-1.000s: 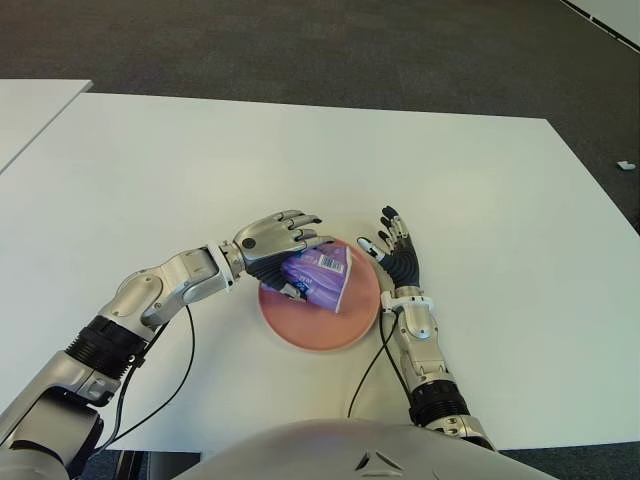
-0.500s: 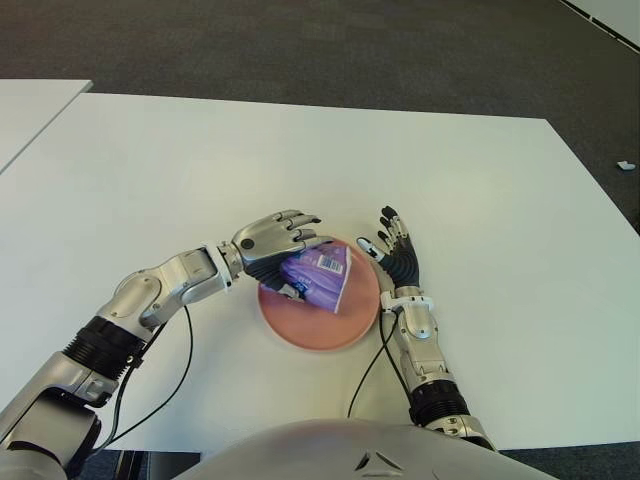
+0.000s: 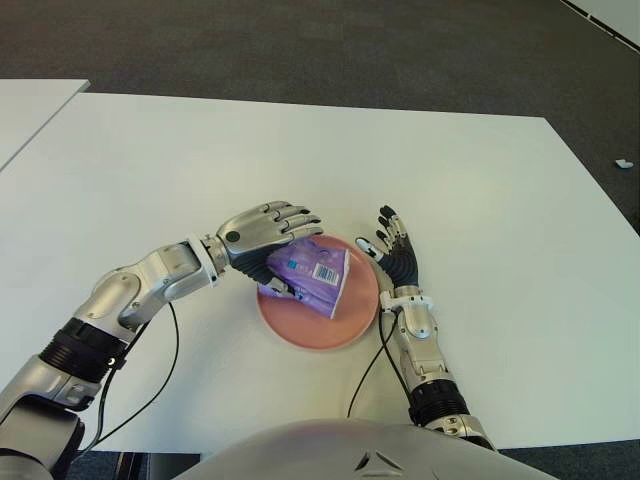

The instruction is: Put the tissue paper into the plate.

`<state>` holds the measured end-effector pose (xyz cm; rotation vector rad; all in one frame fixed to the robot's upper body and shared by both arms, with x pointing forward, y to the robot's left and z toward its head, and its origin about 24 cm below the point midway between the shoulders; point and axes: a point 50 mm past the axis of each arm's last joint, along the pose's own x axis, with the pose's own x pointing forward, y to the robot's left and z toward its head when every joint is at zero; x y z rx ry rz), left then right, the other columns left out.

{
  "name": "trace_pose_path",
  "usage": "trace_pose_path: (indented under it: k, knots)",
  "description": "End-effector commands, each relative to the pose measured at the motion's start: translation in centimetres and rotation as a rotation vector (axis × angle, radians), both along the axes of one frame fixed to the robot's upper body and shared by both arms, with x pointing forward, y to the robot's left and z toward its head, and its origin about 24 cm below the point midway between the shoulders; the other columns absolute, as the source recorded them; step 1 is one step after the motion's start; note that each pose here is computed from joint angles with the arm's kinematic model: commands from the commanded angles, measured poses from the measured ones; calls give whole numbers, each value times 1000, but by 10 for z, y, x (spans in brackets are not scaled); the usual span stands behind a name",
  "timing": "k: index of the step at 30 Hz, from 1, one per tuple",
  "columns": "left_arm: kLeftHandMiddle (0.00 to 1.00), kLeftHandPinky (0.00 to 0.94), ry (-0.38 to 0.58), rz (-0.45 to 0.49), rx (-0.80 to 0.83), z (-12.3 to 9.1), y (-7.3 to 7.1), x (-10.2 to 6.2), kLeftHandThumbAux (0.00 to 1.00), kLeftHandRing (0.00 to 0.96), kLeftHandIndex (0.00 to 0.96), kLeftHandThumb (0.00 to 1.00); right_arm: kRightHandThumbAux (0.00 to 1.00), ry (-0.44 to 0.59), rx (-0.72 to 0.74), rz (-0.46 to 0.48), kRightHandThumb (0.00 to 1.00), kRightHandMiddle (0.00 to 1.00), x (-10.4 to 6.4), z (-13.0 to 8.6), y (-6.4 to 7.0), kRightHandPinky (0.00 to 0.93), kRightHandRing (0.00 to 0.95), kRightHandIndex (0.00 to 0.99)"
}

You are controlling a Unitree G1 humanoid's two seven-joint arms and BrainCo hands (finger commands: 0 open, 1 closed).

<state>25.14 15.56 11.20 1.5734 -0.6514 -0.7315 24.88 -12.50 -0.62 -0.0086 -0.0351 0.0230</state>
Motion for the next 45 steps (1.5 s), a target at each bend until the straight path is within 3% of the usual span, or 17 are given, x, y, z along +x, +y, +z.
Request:
trace_pose_path:
  k: [1, 13, 19, 35, 39, 45]
  knots:
    - [0, 0, -15, 24, 5, 21, 11, -3, 376, 0, 0, 0, 702, 153, 4, -11, 52, 0, -17, -28, -2, 0, 0, 0]
    - [0, 0, -33, 50, -46, 45, 23, -17, 377, 0, 0, 0, 706, 157, -14, 2, 33, 0, -18, -30, -1, 0, 0, 0]
    - [0, 0, -81, 81, -89, 55, 36, -20, 375, 0, 0, 0, 726, 167, -8, 14, 15, 0, -17, -31, 0, 0, 0, 0]
    - [0, 0, -44, 250, -277, 66, 80, -1, 431, 0, 0, 0, 749, 173, -21, 18, 0, 0, -17, -31, 2, 0, 0, 0]
    - [0, 0, 6, 406, -420, 37, 104, 18, 491, 0, 0, 0, 746, 177, -19, 17, 0, 0, -17, -31, 3, 0, 0, 0]
    - [0, 0, 77, 576, -628, -7, 106, 34, 569, 0, 0, 0, 748, 179, -21, 15, 0, 0, -18, -32, 3, 0, 0, 0]
